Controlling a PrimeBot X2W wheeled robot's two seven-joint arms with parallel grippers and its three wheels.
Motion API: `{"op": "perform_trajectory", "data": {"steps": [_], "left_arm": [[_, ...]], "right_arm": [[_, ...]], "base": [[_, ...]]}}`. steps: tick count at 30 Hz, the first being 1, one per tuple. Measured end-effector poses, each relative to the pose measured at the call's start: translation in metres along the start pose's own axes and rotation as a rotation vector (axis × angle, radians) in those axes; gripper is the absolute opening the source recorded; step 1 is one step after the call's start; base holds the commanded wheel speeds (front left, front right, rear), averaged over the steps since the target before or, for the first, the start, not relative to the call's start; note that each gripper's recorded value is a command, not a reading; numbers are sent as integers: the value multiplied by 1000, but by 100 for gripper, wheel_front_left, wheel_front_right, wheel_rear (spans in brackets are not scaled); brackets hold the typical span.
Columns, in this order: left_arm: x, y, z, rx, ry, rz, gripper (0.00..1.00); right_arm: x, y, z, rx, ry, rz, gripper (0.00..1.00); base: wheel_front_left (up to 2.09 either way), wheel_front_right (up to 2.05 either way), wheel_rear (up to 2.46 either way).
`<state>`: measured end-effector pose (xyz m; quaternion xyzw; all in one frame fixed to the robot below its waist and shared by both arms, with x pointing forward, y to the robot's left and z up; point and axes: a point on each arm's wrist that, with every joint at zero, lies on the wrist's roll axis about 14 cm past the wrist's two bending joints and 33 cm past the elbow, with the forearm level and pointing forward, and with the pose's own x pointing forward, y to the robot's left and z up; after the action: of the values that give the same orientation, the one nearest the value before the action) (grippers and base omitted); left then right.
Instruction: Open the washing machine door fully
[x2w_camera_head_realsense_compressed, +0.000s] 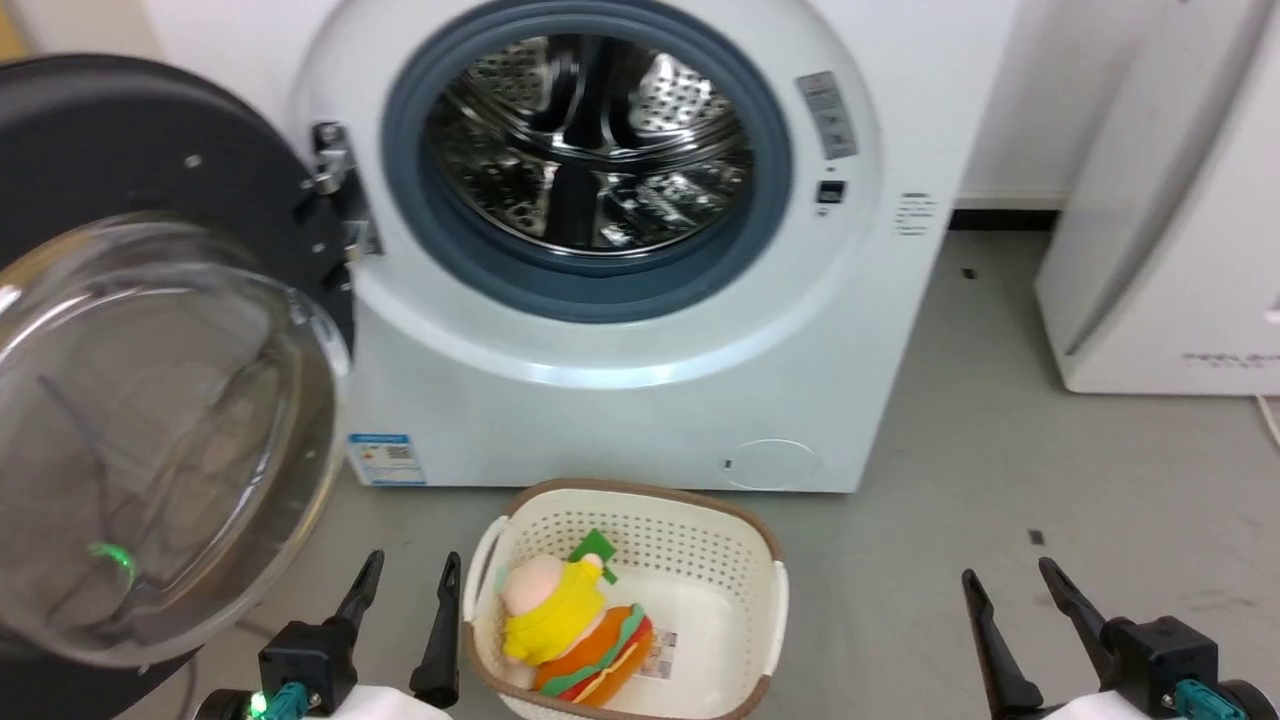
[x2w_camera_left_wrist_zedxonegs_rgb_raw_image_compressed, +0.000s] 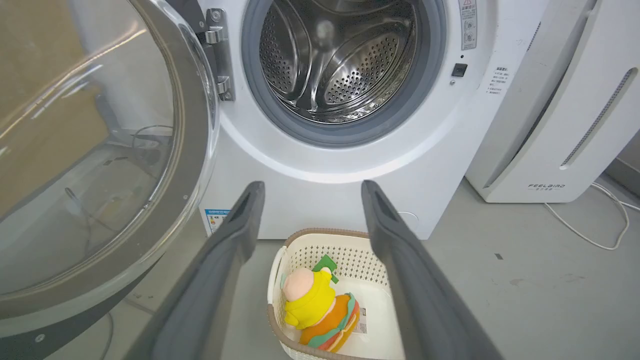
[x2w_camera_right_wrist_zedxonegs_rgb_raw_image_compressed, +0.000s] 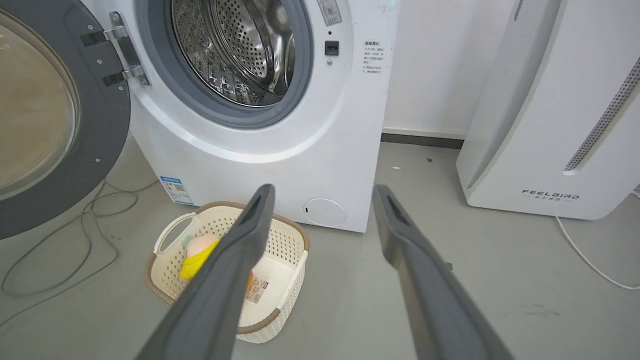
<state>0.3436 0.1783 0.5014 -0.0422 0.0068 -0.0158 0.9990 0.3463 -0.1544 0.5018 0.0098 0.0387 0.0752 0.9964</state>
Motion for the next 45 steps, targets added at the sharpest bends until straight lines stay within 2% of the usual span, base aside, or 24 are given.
{"op": "perform_trajectory", "data": {"steps": [7, 20, 21, 45], "left_arm": [[7, -13, -12, 5, 36, -41, 100], [3, -5, -18, 11, 43, -12, 100], [3, -5, -18, 11, 43, -12, 0], [6, -6, -14, 20, 41, -9, 0]], "right_arm": [[-8, -7, -2, 6, 5, -28, 100], [-4, -1, -3, 5, 4, -8, 100], [-4, -1, -3, 5, 4, -7, 0], [-3, -2, -3, 4, 5, -11, 0]], "base": [[0, 0, 0], [0, 0, 0], [0, 0, 0], [0, 0, 0]]}}
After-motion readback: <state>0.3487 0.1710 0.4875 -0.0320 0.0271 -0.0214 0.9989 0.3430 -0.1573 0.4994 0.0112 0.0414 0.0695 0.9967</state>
